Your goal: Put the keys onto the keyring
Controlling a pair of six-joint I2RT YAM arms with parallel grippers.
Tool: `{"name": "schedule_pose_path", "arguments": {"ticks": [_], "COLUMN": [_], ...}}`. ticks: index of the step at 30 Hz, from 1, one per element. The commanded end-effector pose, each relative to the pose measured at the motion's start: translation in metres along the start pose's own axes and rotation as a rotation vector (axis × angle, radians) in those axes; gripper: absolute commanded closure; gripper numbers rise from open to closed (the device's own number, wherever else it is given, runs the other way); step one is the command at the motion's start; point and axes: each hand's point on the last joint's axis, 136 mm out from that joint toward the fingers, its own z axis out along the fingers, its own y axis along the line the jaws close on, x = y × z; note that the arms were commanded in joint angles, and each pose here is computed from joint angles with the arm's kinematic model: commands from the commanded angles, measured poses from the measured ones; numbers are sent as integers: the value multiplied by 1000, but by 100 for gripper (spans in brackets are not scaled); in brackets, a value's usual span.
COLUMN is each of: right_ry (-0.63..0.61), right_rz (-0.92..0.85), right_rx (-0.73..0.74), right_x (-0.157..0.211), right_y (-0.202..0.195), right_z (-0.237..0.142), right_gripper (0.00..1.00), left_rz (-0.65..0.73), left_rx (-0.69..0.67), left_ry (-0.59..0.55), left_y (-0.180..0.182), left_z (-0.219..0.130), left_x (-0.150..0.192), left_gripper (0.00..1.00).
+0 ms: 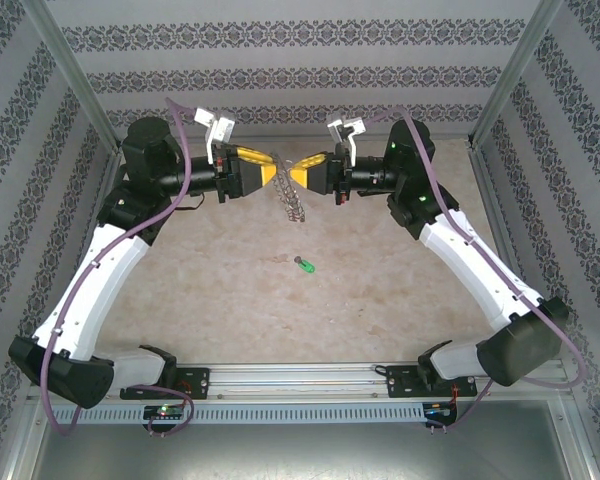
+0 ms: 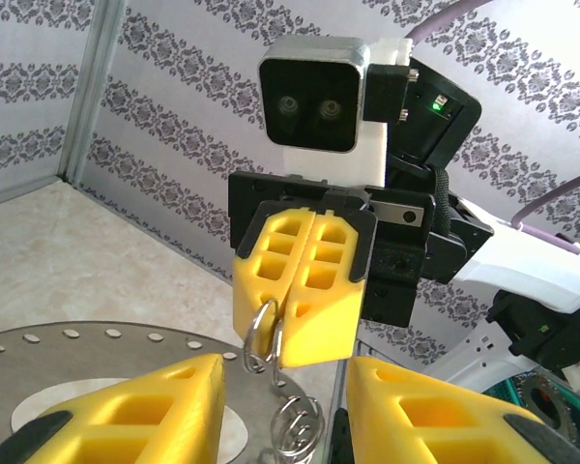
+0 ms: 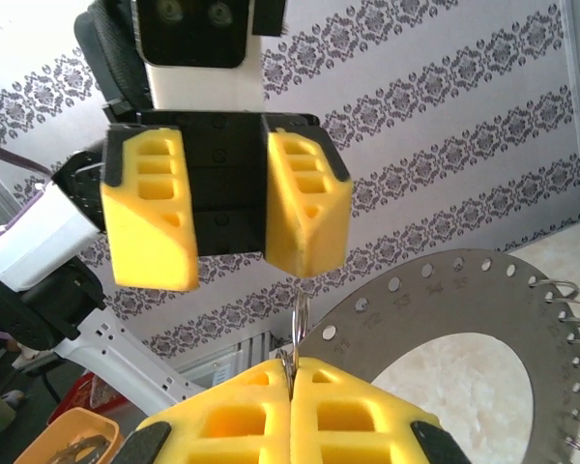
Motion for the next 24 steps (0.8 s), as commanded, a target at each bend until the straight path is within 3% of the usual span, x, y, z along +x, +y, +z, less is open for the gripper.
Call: {"name": "schedule_pose_path", "arguments": {"ticks": [1,15,24], "right_ry": [-59,-8,118], "right_rz": [-125,-121,-135], "right_rx": [-49,-72,-48], "right_x": [-29,-21,-4], "right_y": [37,43,42], "right_z": [-5,-2,-10], "right_gripper": [100,100,100], "left_rz": [21,50,156], "left_rx": [41,47,-89], "left_ry": [-30,47,182], "left_y": [-5,-18,-26], "left_z": [1,6,-20], "left_x": [-9,1,22], "left_gripper": [63,70,67]}}
